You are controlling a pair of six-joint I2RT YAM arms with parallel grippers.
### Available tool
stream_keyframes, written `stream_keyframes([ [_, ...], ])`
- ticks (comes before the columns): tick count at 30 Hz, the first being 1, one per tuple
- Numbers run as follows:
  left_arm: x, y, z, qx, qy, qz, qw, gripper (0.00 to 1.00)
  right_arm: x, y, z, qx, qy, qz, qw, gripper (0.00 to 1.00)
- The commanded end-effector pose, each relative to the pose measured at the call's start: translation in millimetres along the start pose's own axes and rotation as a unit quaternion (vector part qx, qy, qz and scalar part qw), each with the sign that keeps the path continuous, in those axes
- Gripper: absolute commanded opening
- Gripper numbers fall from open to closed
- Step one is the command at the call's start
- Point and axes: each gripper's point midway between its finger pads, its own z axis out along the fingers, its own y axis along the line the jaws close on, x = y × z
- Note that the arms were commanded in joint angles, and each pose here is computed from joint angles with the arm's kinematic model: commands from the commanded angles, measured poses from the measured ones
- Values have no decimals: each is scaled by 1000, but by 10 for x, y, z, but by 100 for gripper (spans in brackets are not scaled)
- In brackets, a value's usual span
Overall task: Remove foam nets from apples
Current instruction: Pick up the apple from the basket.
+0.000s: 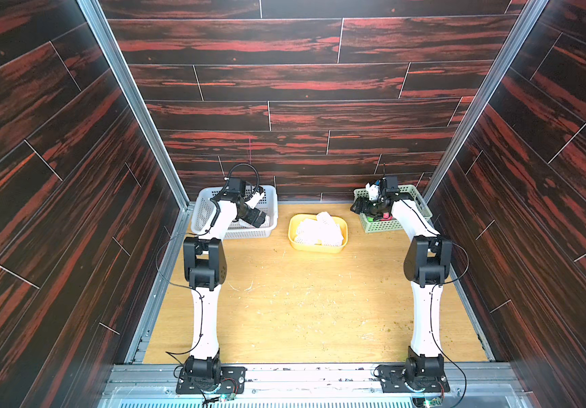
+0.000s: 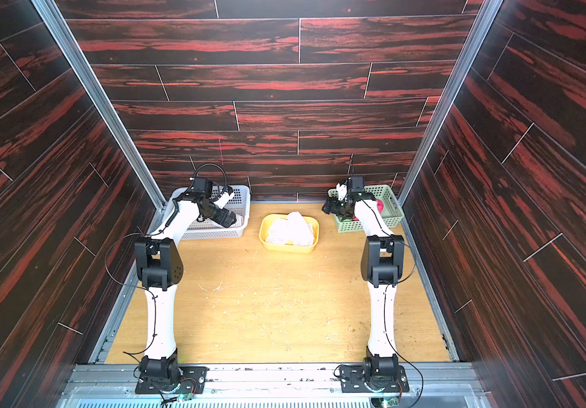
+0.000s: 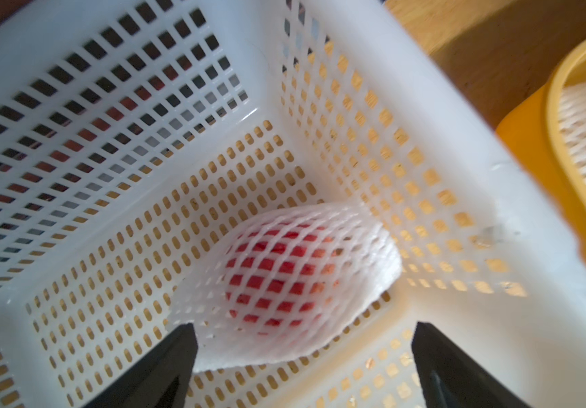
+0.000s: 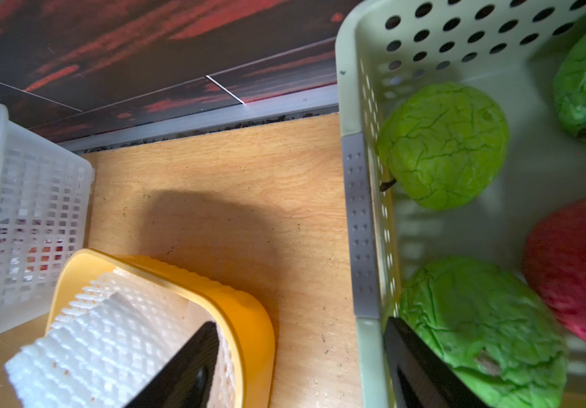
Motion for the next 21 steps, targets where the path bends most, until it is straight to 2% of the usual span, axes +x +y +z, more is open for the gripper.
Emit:
stream_keyframes([
  [1,26,-13,14,20,1,34,999,100,162,165,145,-33,28,9,999,77],
  [10,-86,101,200,56,-39,37,997,100,-17,621,-132,-89,6,-4,996,77],
  [19,31,97,455,74,-26,42,996,100,-321,910,-633,-113,-43,-25,992,77],
  [21,63,110,503,73,-23,41,996,94,-390,976,-781,-115,-57,-32,991,77],
])
